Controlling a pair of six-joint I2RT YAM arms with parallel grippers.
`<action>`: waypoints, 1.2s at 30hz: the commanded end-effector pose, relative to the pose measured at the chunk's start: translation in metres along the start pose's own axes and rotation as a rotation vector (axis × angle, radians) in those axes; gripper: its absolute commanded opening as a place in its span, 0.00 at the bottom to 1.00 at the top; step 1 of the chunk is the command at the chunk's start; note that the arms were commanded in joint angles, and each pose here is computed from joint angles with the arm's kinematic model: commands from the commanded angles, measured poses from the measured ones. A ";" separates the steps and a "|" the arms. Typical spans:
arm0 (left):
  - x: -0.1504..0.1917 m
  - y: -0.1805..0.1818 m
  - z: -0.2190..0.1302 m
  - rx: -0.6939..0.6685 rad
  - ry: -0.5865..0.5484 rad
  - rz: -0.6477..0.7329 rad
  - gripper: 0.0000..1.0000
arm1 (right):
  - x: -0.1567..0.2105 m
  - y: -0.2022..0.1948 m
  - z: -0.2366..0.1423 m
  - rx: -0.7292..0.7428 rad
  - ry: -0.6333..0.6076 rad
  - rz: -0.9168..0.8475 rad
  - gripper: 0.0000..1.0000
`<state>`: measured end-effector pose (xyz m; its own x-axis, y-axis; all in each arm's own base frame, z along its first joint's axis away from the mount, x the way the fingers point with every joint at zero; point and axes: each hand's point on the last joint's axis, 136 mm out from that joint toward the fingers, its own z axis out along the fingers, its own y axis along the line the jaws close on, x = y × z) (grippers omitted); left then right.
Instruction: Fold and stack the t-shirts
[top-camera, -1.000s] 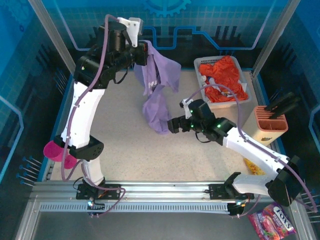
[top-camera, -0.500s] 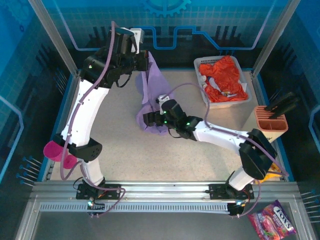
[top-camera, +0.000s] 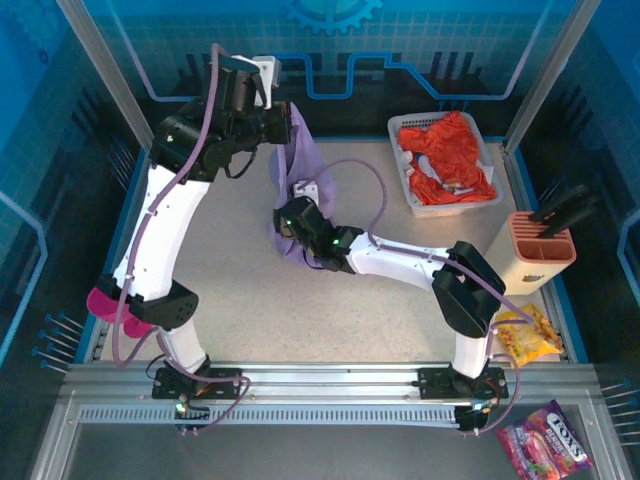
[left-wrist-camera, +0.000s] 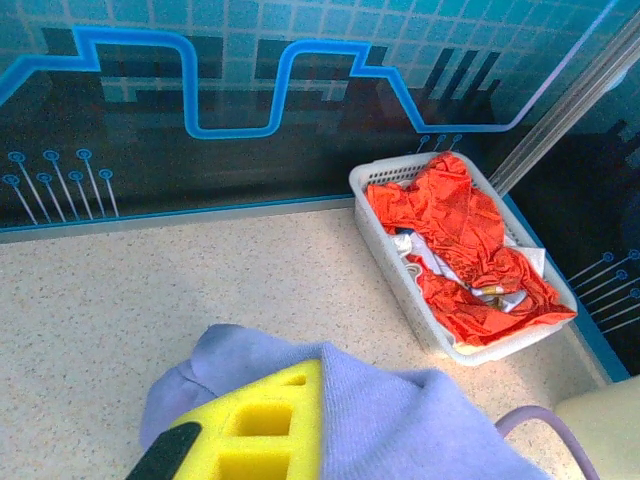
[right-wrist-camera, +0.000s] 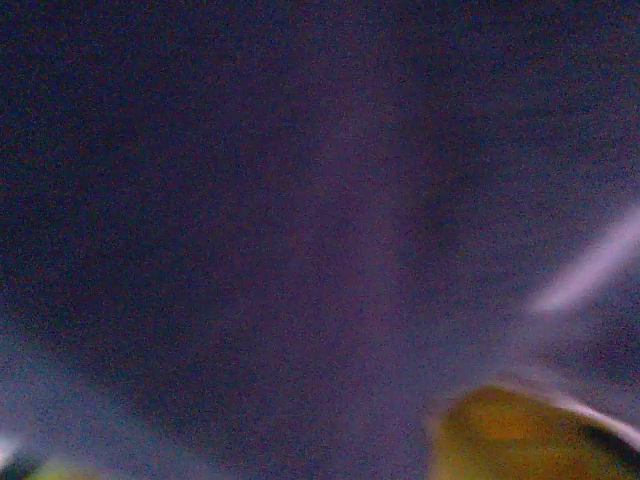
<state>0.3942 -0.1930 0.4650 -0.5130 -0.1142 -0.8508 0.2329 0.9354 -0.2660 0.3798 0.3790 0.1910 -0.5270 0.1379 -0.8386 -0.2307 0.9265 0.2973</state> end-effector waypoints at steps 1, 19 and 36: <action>-0.021 0.008 -0.032 -0.024 -0.097 0.011 0.00 | -0.019 -0.033 -0.005 0.084 -0.028 -0.012 0.16; 0.007 0.087 -0.058 -0.046 -0.088 -0.245 0.00 | -0.120 -0.109 -0.121 -0.297 0.219 -0.172 0.06; 0.163 0.234 0.025 -0.160 0.135 -0.806 0.00 | -0.060 -0.177 -0.019 0.010 0.588 -0.137 1.00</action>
<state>0.3715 -0.0064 0.2563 -0.5983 -0.6994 -0.3909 -0.3723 0.6747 -0.6373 0.4649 0.2066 0.1875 -0.8564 -0.1969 -0.4773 -0.3391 0.9116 0.2324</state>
